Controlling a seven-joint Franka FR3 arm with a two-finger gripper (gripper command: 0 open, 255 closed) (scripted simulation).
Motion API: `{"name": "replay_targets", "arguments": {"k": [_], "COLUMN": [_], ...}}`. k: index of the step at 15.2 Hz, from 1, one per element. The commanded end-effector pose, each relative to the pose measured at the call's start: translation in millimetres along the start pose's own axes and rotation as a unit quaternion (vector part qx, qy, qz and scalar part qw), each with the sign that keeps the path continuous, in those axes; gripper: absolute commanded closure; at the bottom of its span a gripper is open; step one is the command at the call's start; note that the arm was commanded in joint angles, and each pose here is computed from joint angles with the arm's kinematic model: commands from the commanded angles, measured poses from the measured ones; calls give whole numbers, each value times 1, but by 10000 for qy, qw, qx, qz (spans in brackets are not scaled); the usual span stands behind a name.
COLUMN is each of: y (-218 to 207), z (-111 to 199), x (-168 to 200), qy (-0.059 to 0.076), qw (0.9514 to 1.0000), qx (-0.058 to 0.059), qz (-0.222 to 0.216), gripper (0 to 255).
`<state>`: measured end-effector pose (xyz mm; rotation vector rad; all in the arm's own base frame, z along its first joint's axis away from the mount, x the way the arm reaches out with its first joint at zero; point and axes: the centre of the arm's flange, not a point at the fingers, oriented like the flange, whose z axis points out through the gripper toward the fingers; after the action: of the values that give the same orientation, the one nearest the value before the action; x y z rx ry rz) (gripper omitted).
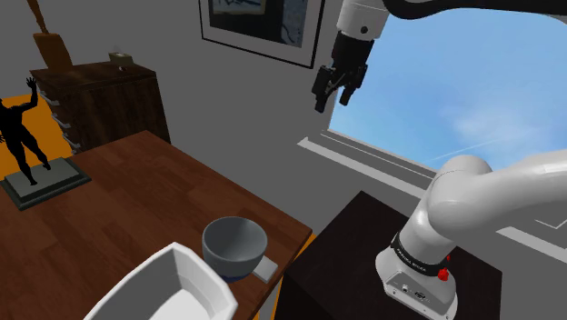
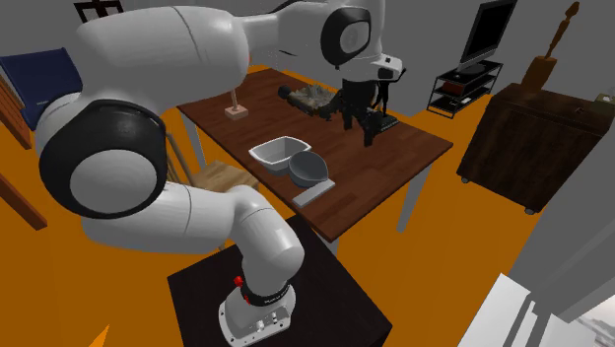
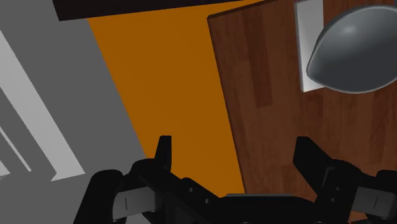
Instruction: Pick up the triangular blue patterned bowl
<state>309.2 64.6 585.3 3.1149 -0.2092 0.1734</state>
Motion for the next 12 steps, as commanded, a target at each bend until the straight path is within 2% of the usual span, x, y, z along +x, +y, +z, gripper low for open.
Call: {"name": "replay_targets", "arguments": {"k": [1, 12], "y": [-22, -134], "z": [15, 100], "x": [0, -6], "qy": [-27, -176], "qw": [10000, 9995], "qx": [34, 207], "qz": [-23, -166], "gripper": [0, 0]}}
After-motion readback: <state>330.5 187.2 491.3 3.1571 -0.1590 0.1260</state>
